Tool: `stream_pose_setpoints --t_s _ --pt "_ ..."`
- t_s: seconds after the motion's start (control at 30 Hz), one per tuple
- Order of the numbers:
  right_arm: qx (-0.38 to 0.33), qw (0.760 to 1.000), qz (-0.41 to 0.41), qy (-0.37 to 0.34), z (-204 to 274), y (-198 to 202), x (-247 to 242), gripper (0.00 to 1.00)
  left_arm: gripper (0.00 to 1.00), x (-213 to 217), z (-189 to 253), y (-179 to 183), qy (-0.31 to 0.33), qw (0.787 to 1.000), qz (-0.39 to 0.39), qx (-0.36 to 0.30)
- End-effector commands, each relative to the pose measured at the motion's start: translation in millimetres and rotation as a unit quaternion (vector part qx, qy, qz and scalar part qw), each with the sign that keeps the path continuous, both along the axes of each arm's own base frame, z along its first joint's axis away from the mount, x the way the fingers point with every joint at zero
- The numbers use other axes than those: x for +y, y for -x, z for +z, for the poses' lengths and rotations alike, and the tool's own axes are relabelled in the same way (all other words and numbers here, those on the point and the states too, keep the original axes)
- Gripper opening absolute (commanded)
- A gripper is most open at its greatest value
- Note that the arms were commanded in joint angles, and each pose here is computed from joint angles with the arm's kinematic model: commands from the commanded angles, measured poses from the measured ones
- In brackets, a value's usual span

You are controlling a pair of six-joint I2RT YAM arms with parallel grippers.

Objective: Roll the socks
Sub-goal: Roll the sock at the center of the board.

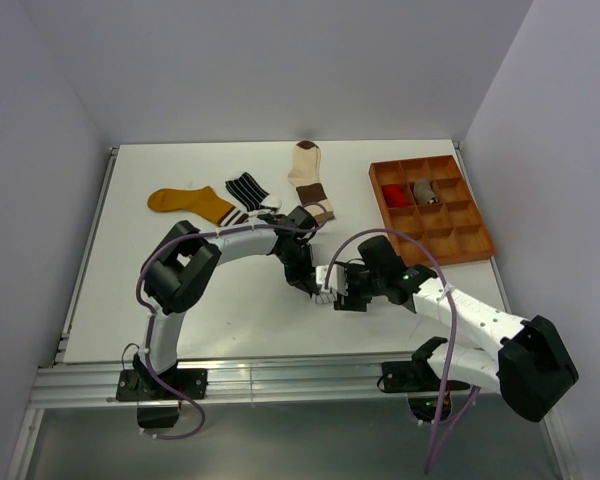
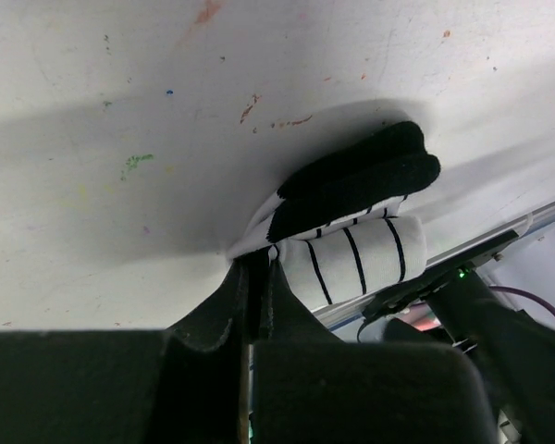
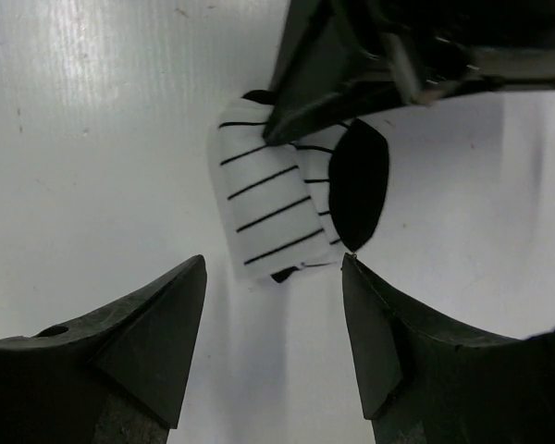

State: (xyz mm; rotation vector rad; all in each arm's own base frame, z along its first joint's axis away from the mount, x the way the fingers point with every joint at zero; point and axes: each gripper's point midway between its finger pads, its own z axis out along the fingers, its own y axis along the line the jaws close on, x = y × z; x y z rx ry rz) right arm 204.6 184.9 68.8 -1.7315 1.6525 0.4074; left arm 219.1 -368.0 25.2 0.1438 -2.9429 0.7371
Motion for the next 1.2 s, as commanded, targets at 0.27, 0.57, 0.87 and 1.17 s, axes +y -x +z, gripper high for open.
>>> stream_pose_setpoints --t_s 0.27,0.57,0.87,1.17 --pt "-0.081 0.994 0.049 0.055 -22 -3 18 0.67 0.0 0 -10 4 -0.013 1.0 0.01 0.027" --pt "-0.072 0.993 0.041 0.082 -38 -9 25 0.5 0.0 -1 -9 1 -0.002 0.999 0.015 0.03" --pt "0.007 0.996 0.011 0.083 -46 -6 14 0.17 0.06 -9 7 -4 0.048 0.997 0.056 0.024" --pt "0.201 0.978 0.003 0.05 -42 -1 -2 0.11 0.06 -17 32 -5 0.133 0.98 0.149 -0.003"
